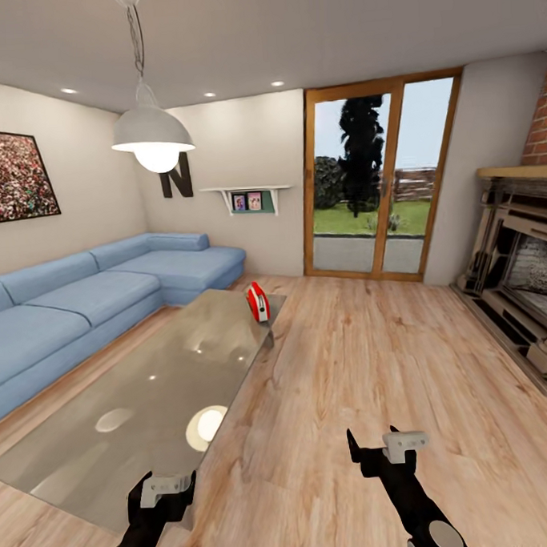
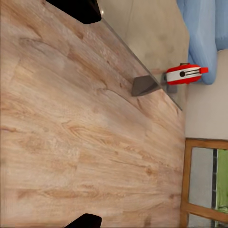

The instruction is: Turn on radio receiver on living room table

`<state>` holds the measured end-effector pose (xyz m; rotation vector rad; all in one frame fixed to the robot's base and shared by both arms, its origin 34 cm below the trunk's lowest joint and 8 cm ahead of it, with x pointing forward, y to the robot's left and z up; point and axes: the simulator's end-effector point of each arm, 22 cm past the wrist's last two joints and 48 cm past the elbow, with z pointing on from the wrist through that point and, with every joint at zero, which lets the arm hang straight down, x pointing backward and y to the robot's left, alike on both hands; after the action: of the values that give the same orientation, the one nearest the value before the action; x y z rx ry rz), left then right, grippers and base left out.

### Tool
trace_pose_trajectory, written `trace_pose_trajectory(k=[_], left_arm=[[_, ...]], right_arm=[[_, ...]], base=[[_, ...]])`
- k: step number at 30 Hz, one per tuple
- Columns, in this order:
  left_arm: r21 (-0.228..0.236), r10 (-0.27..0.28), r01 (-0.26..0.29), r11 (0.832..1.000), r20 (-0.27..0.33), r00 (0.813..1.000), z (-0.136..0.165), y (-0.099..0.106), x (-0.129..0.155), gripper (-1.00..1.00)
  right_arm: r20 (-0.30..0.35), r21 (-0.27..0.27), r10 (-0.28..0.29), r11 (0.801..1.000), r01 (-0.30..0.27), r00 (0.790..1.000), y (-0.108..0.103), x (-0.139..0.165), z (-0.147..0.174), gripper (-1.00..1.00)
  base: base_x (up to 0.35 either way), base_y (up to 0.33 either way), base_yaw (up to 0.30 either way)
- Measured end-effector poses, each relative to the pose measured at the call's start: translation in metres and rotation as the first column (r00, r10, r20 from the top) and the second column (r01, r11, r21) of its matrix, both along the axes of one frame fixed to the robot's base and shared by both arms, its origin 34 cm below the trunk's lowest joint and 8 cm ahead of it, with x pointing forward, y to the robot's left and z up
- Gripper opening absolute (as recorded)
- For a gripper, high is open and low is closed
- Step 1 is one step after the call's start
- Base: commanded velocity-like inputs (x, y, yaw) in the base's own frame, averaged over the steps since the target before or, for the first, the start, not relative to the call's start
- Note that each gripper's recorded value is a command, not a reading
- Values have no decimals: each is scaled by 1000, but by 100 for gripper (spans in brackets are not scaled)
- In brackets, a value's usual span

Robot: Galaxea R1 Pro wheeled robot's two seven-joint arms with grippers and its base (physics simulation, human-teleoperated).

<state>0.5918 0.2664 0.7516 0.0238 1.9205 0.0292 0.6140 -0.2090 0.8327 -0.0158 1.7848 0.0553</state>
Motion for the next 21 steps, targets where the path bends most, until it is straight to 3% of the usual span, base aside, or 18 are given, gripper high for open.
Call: trace_pose_trajectory(k=[21], left_arm=[[0, 0, 0, 1000, 0, 1000, 0, 0, 0, 100]], right_arm=[[1, 0, 0, 1000, 0, 1000, 0, 0, 0, 100]], base=[[0, 0, -186]])
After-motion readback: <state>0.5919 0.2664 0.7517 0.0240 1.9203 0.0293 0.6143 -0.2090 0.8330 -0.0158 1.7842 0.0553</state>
